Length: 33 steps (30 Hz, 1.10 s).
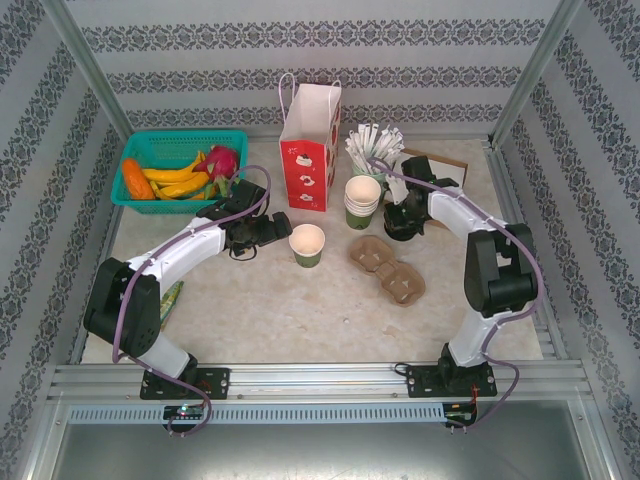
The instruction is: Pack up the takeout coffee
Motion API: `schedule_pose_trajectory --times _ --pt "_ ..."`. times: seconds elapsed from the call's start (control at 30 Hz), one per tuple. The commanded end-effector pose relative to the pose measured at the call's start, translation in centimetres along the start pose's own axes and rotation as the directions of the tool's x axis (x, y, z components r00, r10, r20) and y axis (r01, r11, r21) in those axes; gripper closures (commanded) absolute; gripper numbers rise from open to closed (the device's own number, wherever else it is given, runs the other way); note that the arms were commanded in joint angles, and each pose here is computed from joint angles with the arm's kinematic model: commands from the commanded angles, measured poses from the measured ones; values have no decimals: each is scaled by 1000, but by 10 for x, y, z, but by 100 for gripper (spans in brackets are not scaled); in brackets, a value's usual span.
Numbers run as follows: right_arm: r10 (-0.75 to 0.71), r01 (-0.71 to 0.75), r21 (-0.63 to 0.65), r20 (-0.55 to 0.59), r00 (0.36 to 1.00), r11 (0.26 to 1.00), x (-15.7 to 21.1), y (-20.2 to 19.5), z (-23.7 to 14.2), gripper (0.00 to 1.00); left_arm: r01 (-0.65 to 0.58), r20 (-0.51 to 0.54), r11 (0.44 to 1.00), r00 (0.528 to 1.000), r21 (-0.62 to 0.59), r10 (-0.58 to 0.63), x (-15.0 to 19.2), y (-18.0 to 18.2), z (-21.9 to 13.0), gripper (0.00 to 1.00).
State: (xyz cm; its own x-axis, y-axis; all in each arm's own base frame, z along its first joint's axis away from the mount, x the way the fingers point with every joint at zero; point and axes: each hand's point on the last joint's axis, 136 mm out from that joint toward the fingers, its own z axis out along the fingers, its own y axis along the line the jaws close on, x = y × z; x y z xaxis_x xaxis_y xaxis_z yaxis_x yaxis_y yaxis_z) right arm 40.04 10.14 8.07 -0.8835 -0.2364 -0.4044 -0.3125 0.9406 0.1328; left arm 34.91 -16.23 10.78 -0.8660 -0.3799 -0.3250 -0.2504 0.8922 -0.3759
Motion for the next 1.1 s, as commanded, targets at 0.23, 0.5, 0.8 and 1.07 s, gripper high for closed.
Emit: schedule_pose_trajectory --times 0.23,0.5,0.8,1.07 --pt "14 -4 -54 186 983 999 -29 15 -48 96 -26 74 999 997 47 22 -10 -13 -9 0" --pt "-103 142 -65 415 904 988 -45 49 -112 99 -227 239 957 954 181 181 -33 -47 -59 0" --pt "-575 673 108 628 524 732 -52 146 -167 100 -517 309 763 853 388 421 -43 -128 -132 0" --pt "-890 835 463 451 65 296 -57 198 -167 100 -623 227 696 781 358 582 -42 -140 -174 0"
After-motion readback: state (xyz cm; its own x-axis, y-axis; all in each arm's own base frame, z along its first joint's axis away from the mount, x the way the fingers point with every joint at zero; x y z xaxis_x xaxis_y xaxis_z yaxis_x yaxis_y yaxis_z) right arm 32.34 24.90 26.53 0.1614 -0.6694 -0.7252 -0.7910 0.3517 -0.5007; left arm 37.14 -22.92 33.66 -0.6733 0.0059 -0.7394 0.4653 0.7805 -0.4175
